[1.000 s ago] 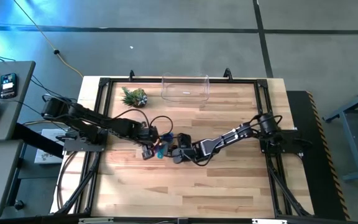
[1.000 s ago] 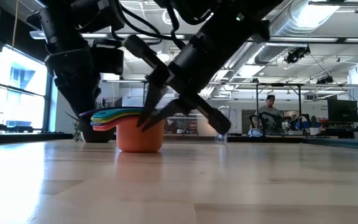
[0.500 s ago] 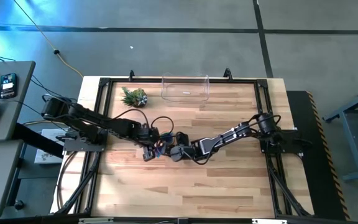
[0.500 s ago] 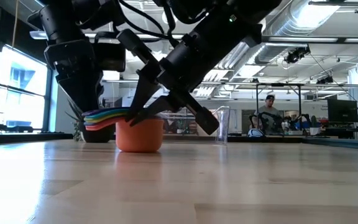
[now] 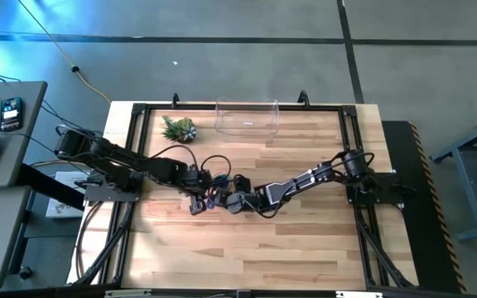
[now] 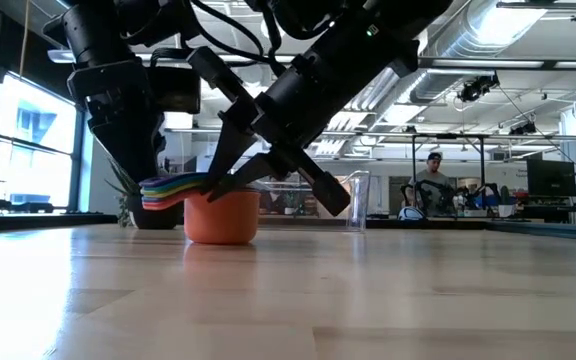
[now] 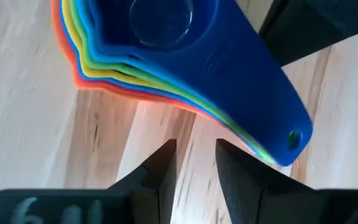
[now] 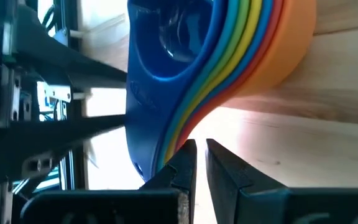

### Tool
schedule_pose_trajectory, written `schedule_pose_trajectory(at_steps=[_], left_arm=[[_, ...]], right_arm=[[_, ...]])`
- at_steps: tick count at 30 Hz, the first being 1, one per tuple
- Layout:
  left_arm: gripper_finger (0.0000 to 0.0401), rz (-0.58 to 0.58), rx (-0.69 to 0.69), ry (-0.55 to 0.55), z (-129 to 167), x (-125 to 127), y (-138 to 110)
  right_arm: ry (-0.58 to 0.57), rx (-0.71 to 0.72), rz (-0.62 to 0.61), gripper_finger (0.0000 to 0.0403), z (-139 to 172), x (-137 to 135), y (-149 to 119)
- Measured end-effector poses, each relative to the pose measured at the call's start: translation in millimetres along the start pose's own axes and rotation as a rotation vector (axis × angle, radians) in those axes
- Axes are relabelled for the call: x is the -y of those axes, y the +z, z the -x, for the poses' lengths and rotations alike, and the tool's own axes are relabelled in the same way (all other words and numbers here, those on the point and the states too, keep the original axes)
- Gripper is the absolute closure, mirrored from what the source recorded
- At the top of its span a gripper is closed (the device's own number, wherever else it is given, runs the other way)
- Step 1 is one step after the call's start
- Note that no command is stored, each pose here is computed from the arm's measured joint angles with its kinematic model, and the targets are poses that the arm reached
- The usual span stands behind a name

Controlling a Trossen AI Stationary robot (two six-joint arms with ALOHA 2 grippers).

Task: Nest measuring cups in basket
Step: Adjust the stacked measuring cups

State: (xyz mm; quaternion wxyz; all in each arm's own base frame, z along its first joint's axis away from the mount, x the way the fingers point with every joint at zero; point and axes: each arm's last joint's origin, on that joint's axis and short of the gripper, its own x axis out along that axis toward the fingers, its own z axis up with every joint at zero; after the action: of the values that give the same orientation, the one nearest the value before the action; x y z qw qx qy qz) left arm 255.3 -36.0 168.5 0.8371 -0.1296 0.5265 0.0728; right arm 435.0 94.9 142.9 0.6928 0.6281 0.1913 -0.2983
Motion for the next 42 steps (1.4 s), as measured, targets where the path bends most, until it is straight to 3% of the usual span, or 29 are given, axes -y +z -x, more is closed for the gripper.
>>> schedule_pose_trajectory(at_steps=[11, 16, 21, 32, 42], left_arm=[[0.0298, -0.06, -0.055, 0.042, 22.2, -6.7, -10.5], [0.0298, -0.079, -0.04, 0.037, 27.3, -7.1, -10.4], [0.0298, -0.104, -0.055, 0.042, 24.5, -7.1, -10.8], [0.0298, -0.127, 0.014, 0.015, 24.5, -4.2, -4.4], [0.0298, -0.043, 0.012, 0.016, 20.6, -3.7, -3.6]], right_arm=[[0.02, -0.086, -0.014, 0.0377, 12.9, -1.3, -31.0], [0.059, -0.057, 0.007, 0.0377, 28.0, -26.4, -46.4], [-0.072, 0.031, 0.088, 0.0377, 55.2, -56.7, -49.5], [-0.333, 0.215, 0.319, 0.0377, 123.6, -106.9, -12.1], [-0.405, 0.217, 0.604, 0.0377, 158.3, -144.6, 44.7]])
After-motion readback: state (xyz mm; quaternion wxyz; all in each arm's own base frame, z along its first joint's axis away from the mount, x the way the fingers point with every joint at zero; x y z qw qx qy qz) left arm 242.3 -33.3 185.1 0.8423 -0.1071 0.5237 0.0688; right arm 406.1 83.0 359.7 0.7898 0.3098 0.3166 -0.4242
